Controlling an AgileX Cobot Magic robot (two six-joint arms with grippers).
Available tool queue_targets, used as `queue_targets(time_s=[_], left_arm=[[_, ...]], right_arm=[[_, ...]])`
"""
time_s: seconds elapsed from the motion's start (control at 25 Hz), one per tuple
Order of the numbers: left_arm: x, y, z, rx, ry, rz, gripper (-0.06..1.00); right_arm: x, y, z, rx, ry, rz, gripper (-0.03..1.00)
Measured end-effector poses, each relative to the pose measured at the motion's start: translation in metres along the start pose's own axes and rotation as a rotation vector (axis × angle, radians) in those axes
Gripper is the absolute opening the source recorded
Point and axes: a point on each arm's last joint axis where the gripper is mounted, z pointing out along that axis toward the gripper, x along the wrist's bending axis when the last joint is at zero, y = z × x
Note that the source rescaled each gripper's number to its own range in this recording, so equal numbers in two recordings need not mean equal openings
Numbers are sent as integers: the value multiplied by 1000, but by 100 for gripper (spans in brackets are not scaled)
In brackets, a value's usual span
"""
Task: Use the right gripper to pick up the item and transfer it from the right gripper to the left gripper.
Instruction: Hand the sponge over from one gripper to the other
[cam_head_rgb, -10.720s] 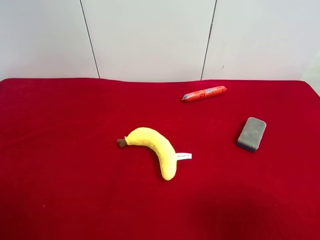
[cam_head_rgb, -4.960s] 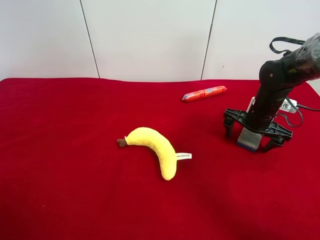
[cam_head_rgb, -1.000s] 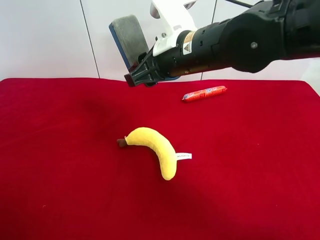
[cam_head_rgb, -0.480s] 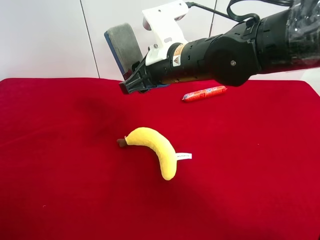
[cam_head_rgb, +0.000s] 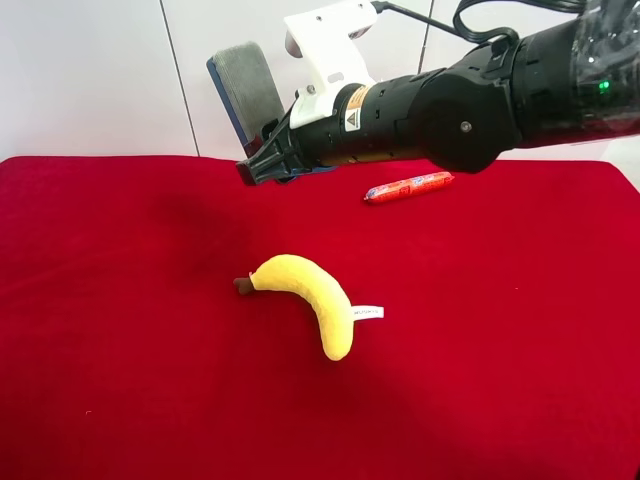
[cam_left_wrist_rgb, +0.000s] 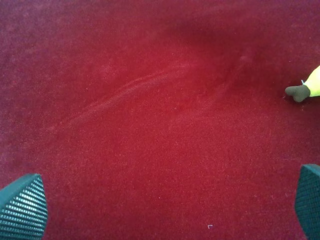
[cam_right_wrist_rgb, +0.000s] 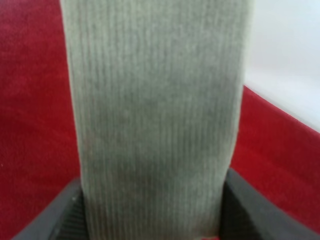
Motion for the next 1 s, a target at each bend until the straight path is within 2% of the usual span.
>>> queue_targets(time_s=[0.8,0.88,1.0], left_arm=[[-1,0,0,-2,-6,-11,100],[-2,3,-1,-28,-25,-24,100],[-8,17,-1,-144,-93,-74,100]], right_arm=[[0,0,0,0,0,0,0],[0,0,0,0,0,0,0],[0,0,0,0,0,0,0]])
